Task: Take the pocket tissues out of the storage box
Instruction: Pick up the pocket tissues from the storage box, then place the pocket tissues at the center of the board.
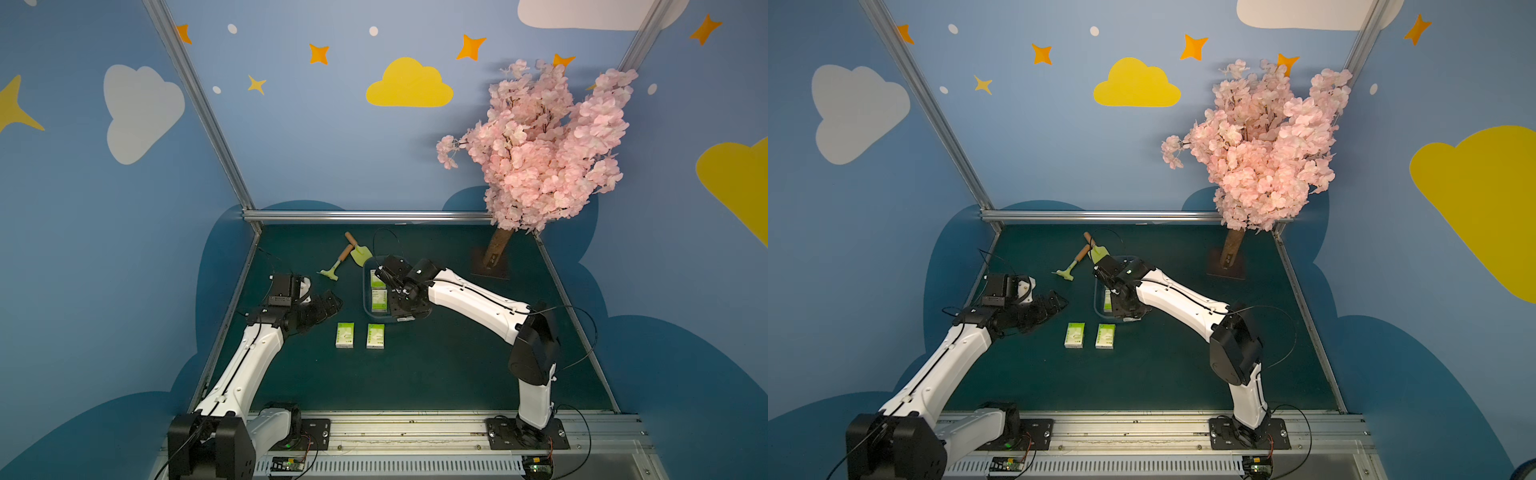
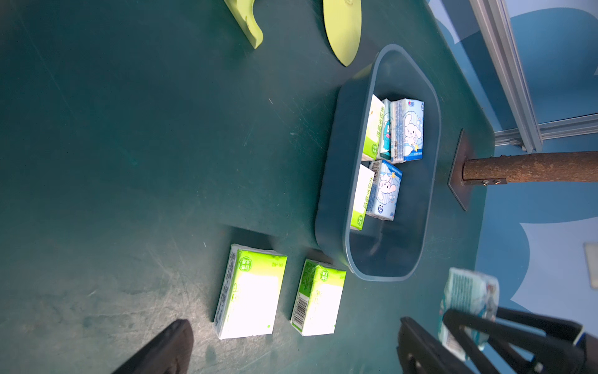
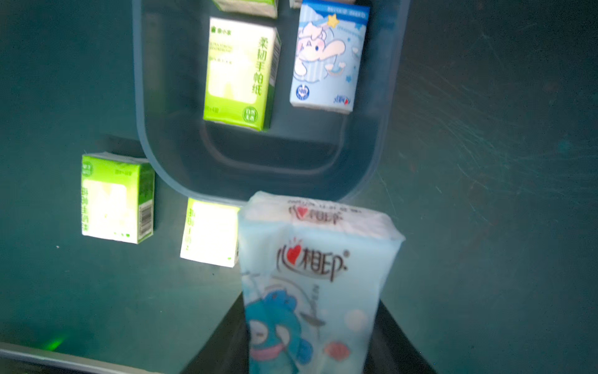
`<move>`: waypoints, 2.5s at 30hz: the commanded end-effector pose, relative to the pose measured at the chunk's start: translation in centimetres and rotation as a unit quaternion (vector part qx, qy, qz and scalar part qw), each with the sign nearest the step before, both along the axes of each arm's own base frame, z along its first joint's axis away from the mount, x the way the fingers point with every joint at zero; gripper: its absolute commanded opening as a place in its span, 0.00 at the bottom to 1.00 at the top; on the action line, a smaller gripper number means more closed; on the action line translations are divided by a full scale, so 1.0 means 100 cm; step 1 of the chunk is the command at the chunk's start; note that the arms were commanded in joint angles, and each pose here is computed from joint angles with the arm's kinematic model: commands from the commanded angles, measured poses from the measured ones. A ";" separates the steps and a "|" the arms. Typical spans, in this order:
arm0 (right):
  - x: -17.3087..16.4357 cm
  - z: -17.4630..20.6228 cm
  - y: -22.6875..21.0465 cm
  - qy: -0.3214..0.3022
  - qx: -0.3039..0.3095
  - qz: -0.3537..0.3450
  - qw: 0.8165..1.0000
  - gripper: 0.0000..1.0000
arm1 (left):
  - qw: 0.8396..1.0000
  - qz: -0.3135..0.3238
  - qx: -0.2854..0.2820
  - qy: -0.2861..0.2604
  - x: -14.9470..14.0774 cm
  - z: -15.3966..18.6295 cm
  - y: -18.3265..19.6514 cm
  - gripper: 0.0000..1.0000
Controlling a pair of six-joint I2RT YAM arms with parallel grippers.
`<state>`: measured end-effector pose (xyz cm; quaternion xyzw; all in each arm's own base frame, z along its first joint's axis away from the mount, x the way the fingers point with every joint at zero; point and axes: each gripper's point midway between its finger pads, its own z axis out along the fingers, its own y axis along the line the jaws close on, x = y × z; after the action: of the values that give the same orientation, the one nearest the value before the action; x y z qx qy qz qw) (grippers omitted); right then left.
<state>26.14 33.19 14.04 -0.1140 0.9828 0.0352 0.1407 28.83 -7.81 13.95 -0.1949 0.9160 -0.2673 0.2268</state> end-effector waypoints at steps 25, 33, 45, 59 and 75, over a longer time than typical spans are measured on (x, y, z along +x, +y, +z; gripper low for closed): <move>-0.036 -0.058 -0.012 0.058 -0.002 -0.037 0.998 0.46 | 1.000 -0.012 -0.002 0.013 -0.007 -0.005 -0.002 1.00; -0.037 -0.075 -0.012 0.081 -0.011 -0.037 0.996 0.46 | 1.000 -0.010 0.000 0.012 -0.008 -0.005 -0.001 1.00; -0.039 -0.102 -0.018 0.116 -0.013 -0.037 0.992 0.46 | 1.000 -0.008 -0.003 0.012 -0.006 -0.007 -0.001 1.00; -0.036 -0.117 -0.022 0.130 -0.026 -0.028 0.991 0.51 | 1.000 -0.006 -0.004 0.015 -0.007 -0.009 -0.001 1.00; -0.034 -0.106 -0.027 0.129 -0.028 -0.023 0.991 0.68 | 1.000 -0.005 -0.004 0.013 -0.001 -0.005 -0.001 1.00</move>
<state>23.01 30.96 2.68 -0.0886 0.9957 0.0231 0.0163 28.47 -7.91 13.15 -0.1944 0.9196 -0.2664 0.2134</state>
